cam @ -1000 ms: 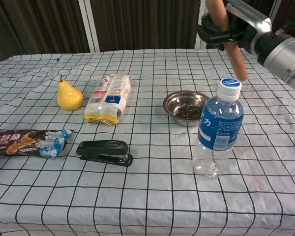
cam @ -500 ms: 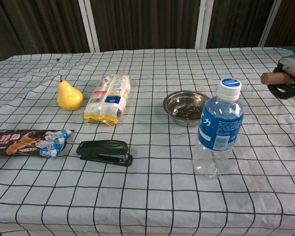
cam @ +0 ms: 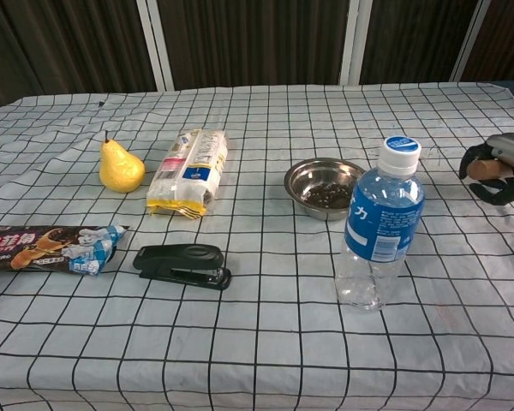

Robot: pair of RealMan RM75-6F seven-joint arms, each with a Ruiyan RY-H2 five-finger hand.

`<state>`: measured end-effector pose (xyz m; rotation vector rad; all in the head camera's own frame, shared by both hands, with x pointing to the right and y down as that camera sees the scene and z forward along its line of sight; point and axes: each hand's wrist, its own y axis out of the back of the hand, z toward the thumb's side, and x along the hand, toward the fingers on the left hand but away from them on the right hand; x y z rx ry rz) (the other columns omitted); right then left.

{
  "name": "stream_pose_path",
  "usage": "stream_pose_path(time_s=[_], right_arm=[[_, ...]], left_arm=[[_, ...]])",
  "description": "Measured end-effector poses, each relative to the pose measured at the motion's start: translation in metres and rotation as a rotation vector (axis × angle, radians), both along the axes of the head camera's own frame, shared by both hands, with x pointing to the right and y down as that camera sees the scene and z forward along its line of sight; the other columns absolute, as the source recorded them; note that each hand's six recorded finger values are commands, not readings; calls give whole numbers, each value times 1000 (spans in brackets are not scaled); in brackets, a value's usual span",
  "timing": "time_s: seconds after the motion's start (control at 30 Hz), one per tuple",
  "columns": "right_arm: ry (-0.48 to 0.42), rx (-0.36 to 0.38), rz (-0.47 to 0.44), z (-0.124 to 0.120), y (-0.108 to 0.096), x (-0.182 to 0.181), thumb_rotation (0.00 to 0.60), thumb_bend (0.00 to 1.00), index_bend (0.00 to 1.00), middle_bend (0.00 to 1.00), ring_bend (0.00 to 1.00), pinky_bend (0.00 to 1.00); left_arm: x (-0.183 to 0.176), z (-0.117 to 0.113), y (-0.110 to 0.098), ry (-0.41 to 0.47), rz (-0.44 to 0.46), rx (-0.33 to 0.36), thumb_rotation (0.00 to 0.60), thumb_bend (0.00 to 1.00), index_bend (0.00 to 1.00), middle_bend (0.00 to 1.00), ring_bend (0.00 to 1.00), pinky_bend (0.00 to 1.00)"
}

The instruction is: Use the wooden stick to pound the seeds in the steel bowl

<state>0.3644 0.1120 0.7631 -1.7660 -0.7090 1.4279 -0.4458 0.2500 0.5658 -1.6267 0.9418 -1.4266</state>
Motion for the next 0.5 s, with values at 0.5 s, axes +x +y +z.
stream_pose_path(time_s=[0.5], right_arm=[[-24,-8,-39,-21,9,-11,598,210,0,3,39,324]], left_arm=[[2,-1,2,-5,9,-3,600,384,0,0,0,53]])
